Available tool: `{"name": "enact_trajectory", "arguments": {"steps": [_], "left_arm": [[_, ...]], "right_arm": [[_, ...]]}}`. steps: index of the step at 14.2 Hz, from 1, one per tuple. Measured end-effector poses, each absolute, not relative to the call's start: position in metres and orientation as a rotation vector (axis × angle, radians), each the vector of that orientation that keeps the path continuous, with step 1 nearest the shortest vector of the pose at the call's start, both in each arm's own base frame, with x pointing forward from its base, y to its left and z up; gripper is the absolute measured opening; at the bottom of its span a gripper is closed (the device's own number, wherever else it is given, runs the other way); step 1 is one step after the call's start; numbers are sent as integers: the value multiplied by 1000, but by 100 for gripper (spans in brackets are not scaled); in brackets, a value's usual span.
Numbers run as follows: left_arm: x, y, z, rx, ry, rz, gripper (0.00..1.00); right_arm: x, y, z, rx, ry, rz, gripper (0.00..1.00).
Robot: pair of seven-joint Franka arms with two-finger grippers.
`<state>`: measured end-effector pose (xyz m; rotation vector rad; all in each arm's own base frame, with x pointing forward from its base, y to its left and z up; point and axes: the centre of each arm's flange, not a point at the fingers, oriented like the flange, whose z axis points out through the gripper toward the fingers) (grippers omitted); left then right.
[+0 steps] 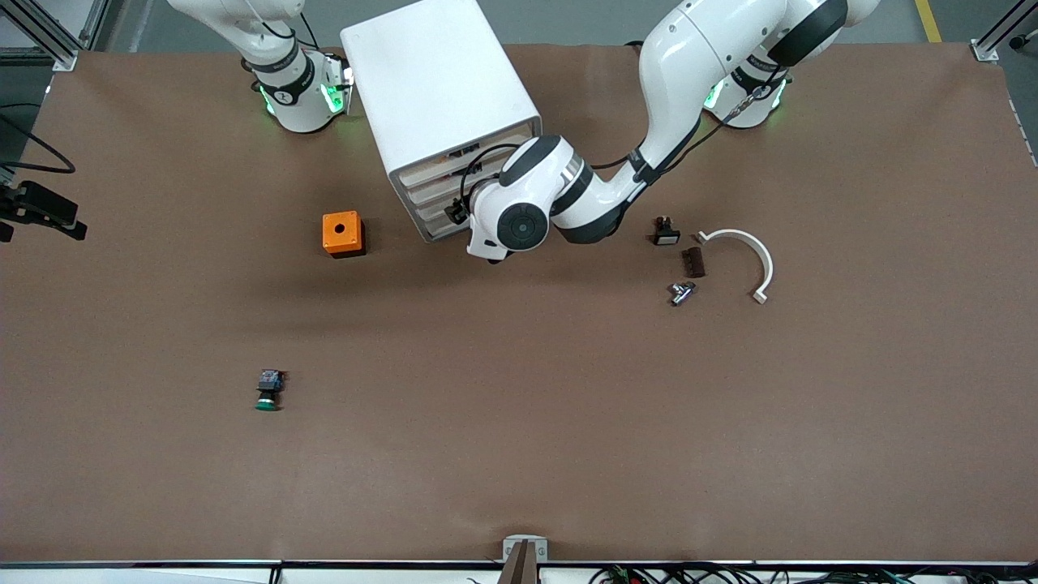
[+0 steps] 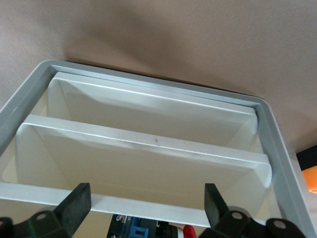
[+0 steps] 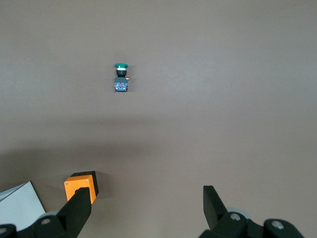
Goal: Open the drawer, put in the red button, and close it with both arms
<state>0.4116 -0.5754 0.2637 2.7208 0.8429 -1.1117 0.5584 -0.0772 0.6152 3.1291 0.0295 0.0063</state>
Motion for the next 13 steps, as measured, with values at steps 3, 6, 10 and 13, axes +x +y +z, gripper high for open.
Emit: {"name": "enact_trajectory", "arguments": {"steps": [3,6,10,13], "left_arm": [[411,-575,261,2716,848,-1124,100],[412,-575,262,2713,849,-1121,100],[432,-569,274,2683,872,-1072,100],[474,-541,305,2673,904,-940,100]], "right_arm": [[555,-75,621,3129,22,17,100],[550,-73,628,3127,23,41,100],[548,-75,632,3125,18,63,100],[548,-77,632,3125,34,66,100]]}}
